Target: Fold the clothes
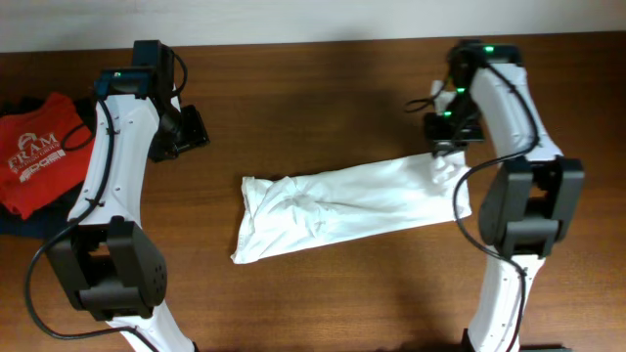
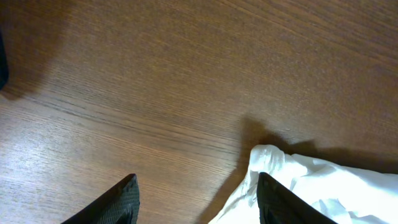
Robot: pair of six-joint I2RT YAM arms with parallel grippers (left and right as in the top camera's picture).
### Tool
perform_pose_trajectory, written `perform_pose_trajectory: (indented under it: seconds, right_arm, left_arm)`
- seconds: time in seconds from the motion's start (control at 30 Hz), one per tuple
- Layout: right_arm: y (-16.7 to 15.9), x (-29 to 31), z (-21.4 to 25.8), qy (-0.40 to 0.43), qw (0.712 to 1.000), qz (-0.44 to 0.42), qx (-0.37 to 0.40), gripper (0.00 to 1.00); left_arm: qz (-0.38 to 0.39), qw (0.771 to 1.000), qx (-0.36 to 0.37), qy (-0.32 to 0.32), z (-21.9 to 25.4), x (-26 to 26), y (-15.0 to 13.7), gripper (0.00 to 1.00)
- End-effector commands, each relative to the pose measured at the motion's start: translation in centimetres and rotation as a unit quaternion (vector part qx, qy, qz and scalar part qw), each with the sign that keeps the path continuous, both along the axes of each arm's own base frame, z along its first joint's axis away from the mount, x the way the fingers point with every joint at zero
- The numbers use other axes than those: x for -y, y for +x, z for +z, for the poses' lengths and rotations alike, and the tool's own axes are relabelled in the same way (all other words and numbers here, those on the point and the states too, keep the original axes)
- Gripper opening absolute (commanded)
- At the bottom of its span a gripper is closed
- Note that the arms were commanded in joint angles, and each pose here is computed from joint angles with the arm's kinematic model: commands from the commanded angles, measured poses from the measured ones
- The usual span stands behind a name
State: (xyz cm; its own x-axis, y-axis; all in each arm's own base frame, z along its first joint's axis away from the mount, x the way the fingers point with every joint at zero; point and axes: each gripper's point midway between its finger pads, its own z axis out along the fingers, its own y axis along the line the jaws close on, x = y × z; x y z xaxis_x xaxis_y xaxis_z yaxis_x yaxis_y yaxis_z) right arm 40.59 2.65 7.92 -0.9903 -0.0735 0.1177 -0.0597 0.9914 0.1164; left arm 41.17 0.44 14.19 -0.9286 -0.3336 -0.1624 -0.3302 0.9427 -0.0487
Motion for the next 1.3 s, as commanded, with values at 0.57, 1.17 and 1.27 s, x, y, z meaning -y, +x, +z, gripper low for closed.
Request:
perform_pose_trajectory:
  seconds: [0.57, 1.17, 1.27]
  right_arm:
    - [-4.4, -9.0, -2.5, 0.08, 0.994, 0.036, -0.069, 0.18]
    - [-3.2, -8.6, 0.3, 0.038, 0.994, 0.093, -0.036, 0.5]
    - [-3.1, -10.1, -1.1, -0.008, 0.996, 0.079, -0.028, 0.51]
  left_arm:
    - [-0.001, 1.0, 0.001, -0.005, 0.4, 0.1, -0.2, 0.6]
    - [-0.004, 0.999, -0.045, -0.015, -1.4, 0.5, -2.2, 0.65]
    - [-0.004, 0.999, -0.044, -0.015, -1.4, 0.5, -2.2, 0.65]
